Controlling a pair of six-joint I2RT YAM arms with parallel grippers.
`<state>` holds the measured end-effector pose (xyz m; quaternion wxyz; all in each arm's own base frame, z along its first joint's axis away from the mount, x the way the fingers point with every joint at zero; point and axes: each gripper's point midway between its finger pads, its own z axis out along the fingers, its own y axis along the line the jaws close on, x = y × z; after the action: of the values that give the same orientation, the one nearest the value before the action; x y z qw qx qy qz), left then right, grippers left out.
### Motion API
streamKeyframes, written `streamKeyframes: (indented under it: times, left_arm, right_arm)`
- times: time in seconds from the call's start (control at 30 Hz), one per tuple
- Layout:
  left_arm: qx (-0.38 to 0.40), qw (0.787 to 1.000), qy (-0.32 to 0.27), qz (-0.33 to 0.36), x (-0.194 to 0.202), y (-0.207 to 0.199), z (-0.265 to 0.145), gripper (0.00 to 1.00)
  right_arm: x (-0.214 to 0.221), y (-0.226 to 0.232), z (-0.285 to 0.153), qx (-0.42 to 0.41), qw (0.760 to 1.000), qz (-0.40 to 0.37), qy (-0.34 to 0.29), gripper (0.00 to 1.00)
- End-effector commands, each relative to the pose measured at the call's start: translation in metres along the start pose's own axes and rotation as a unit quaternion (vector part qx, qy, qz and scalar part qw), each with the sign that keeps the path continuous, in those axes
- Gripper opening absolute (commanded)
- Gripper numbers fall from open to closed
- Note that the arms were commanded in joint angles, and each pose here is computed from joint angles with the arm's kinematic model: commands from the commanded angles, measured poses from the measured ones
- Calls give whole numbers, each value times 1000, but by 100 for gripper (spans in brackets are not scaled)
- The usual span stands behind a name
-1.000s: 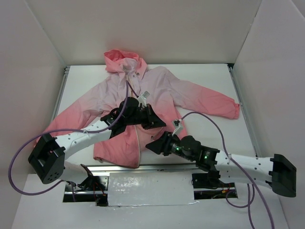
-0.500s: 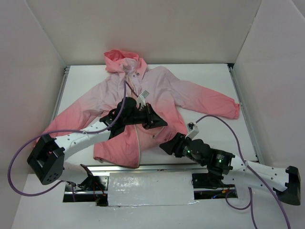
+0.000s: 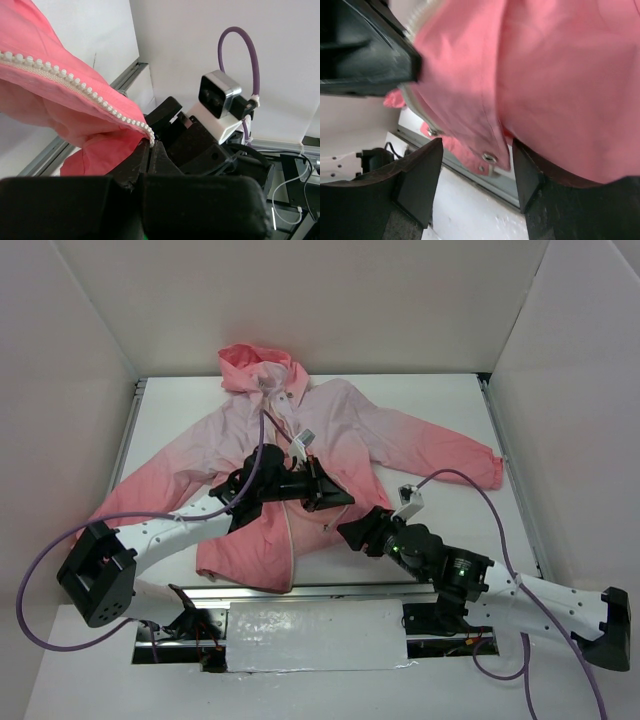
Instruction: Zip up the jacket
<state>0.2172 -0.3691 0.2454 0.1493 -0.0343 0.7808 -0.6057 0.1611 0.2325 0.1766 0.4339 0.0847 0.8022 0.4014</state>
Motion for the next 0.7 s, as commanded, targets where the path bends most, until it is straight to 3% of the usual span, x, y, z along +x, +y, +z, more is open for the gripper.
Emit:
streamKeyframes:
  times: [0.0,0.13,0.23,0.3,0.37,0.47,0.5,0.53,0.57,0.67]
  left_arm:
    - [65,998,21,14,10,-33,-6,0]
    - [72,997,31,7,15,-34,-5,0]
    - [74,997,31,4,16,-33,-5,0]
    - [76,997,30,5,16,-34,-5,0]
    - [77,997,30,7,15,-35,-5,0]
    - [69,997,28,19,12,-35,-4,0]
    - [62,998,24,23,9,-33,-3,7]
    - [46,998,25,31,7,-30,-2,31]
    - [40,998,23,37,5,-30,-2,42]
    - [27,998,14,59,1,-26,-4,61]
  right_arm:
    - [-20,23,7,-47,998,-2,-38,60]
    - [-35,46,0,-119,990,8,-72,53]
    - [-37,47,0,-127,989,7,-72,48]
    - [-38,47,1,-129,989,2,-69,37]
    - [-37,48,1,-131,989,0,-66,7]
    - [-35,45,0,-125,990,7,-62,1]
    - [-34,43,-2,-123,990,9,-60,0]
    - [-34,40,-2,-119,991,11,-59,0]
    - [-34,39,-4,-117,991,13,-60,0]
    - [-36,32,-10,-112,991,22,-66,0]
